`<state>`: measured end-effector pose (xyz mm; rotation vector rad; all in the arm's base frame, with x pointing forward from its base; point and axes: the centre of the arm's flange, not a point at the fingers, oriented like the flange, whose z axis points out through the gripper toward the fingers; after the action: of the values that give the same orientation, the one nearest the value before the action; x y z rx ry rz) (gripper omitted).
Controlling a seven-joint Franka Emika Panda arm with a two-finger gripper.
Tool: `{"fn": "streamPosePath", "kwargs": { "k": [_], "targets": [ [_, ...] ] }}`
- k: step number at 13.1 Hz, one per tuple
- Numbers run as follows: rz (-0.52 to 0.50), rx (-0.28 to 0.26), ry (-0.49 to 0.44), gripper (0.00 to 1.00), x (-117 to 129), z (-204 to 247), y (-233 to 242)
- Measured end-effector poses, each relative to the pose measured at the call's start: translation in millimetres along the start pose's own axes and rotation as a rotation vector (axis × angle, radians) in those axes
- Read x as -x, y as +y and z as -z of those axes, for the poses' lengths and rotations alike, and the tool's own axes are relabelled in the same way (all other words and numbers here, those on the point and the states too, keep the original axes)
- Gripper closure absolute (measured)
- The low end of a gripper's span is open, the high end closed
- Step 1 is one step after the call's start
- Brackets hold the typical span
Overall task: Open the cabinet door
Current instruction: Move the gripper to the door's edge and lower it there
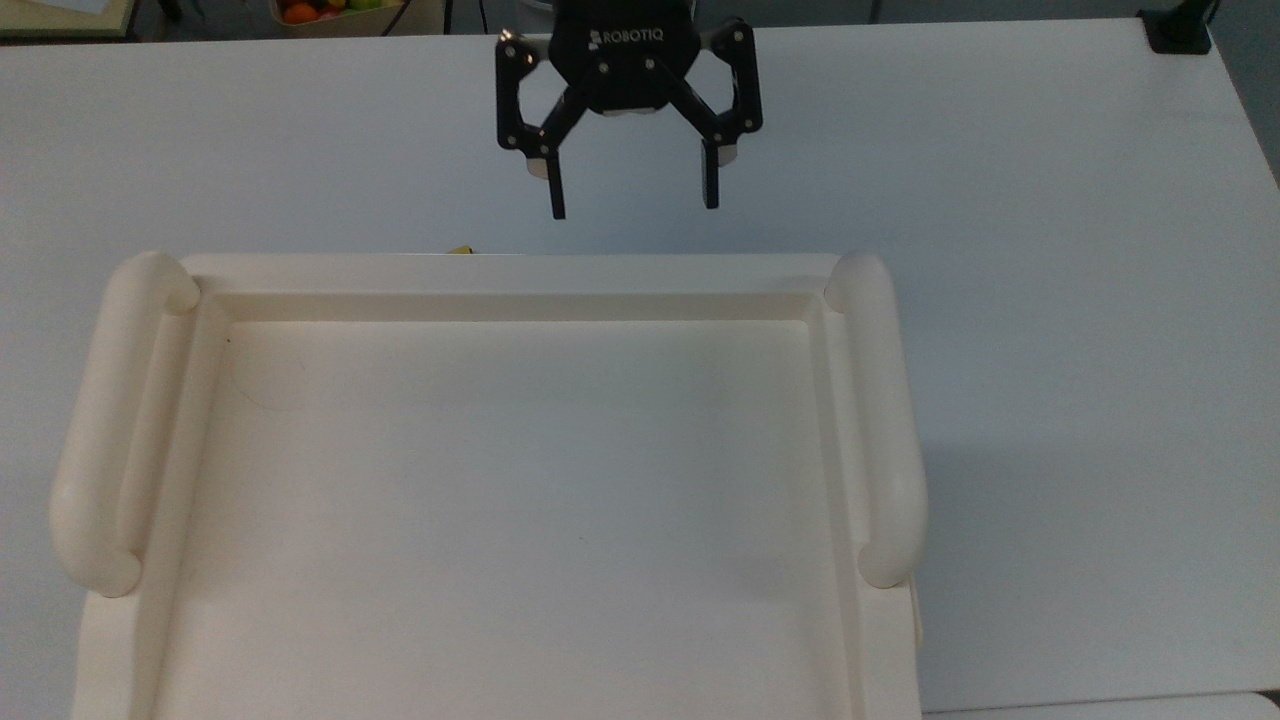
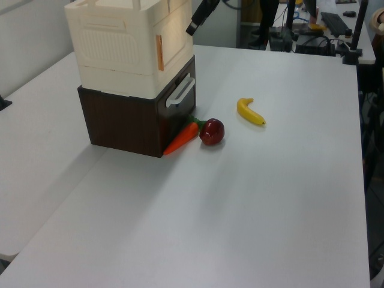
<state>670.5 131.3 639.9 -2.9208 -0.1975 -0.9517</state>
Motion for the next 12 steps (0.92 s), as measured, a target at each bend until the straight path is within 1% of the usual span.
{"fn": "streamPosePath", "kwargs": {
  "k": [2, 4, 6, 7, 8, 11, 12],
  "targets": [
    [0.018, -0.022, 0.04, 0.0, -1.2, -17.0, -17.7],
    [0.028, -0.031, 0.096, 0.0, -4.2, -27.1, -27.3],
    [0.029, -0.025, 0.129, 0.03, -4.3, -41.1, -32.4],
    [0.038, -0.014, 0.137, 0.07, -3.9, -46.0, -32.3],
    [0.047, -0.002, 0.136, 0.22, -2.7, -51.8, -32.3],
    [0.035, 0.003, 0.131, 0.27, -1.0, -58.4, -32.9],
    [0.025, -0.001, 0.14, 0.27, -1.5, -58.1, -35.1]
  ]
}}
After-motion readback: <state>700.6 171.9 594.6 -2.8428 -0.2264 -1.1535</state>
